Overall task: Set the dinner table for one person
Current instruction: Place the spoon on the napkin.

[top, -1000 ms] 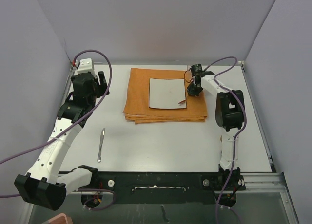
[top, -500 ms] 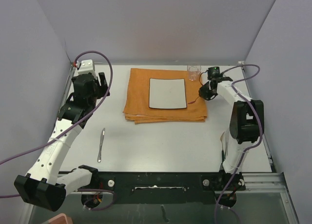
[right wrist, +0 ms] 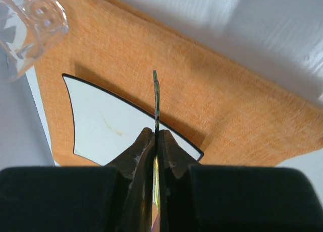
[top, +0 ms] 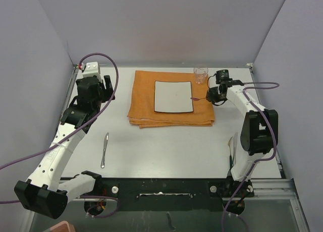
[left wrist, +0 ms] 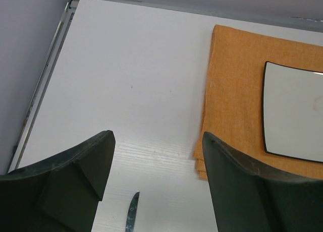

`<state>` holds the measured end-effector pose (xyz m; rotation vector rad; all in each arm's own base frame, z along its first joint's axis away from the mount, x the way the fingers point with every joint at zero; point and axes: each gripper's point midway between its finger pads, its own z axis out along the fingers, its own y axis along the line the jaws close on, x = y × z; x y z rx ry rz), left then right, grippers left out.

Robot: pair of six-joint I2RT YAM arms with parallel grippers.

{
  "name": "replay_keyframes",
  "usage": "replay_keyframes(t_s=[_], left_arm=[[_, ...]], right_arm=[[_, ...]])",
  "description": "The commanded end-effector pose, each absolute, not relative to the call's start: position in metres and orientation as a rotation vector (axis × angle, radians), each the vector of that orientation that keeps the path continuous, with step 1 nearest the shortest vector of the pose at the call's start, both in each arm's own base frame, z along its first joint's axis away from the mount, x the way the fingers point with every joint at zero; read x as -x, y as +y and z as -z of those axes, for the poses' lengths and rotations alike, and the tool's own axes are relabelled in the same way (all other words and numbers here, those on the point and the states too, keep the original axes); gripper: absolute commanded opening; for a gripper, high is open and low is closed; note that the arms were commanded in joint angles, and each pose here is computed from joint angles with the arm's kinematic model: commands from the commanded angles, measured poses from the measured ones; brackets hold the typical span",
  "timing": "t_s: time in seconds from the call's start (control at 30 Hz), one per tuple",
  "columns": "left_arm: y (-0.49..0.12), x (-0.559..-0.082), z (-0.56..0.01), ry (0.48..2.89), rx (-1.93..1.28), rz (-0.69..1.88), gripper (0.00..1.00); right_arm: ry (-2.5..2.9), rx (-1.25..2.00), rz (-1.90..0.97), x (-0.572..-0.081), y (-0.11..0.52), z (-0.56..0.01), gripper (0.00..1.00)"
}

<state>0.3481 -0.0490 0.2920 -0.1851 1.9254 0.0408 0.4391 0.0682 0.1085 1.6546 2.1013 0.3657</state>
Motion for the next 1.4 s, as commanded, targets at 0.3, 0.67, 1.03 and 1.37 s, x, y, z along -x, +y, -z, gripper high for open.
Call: replay_keyframes(t_s=[0.3, 0.67, 1.03, 1.37], left_arm=[[-0.055, -0.350, -0.319, 1.841, 0.192, 0.010, 0.69], [-0.057, -0.351, -0.332, 1.818, 0.184, 0.014, 0.69], [-0.056, -0.349, -0.337, 1.808, 0.182, 0.003, 0.69], [-0.055, -0.347, -0.337, 1.804, 0.184, 0.003, 0.69]], right_arm=[[1.890, -1.913, -0.473, -0.442, 0.129, -0.102, 0.00], [2.062, -1.647, -0.002, -0.467, 0.072, -0.066, 0.00], [2.237, -1.441, 0.281, -0.458, 0.050, -0.025, 0.00], [2.386, -1.143, 0.279, -0.479, 0.075, -0.024, 0.00]])
